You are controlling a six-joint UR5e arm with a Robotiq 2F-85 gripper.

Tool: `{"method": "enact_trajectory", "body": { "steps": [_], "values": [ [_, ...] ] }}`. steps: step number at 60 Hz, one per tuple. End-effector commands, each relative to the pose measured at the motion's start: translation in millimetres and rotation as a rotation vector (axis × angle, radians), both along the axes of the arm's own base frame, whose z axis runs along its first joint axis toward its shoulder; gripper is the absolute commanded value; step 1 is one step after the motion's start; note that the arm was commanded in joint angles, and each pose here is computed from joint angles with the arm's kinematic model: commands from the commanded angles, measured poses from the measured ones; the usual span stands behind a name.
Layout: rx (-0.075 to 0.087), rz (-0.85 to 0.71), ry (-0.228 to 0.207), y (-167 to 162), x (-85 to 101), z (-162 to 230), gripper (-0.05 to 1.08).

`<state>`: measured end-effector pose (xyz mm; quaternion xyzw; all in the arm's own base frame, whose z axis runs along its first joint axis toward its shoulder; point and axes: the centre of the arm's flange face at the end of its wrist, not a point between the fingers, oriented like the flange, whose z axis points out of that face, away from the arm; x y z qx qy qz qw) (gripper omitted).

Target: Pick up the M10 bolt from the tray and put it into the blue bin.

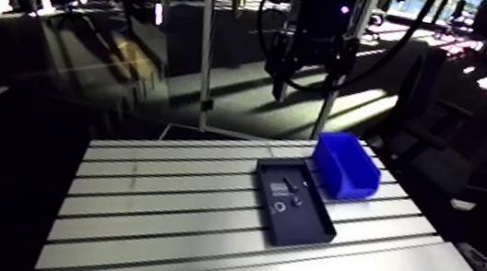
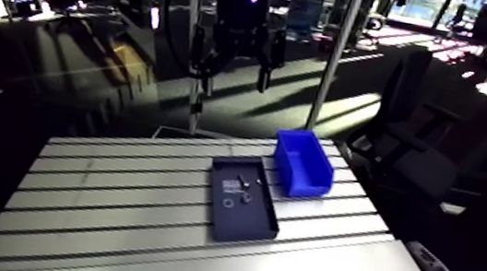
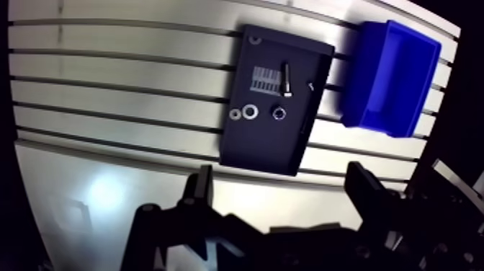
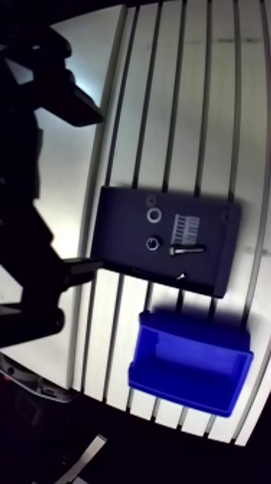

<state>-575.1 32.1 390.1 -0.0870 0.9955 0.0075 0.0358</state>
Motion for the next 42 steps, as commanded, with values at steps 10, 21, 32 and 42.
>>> {"method": "enact_trajectory", "body": {
  "steps": [10, 21, 32, 42],
  "values": [
    [-0.003, 0.029, -0.013, 25.2, -3.9, -82.7, 0.01],
    [-0.008, 0.026, -0.028, 26.2, -6.6, -103.3, 0.01],
    [0.001, 0.009, -0.018, 27.8, -12.5, -114.1, 0.04],
    [-0.001, 0.005, -0.029, 29.1, -15.9, -133.7, 0.18]
  ]
}}
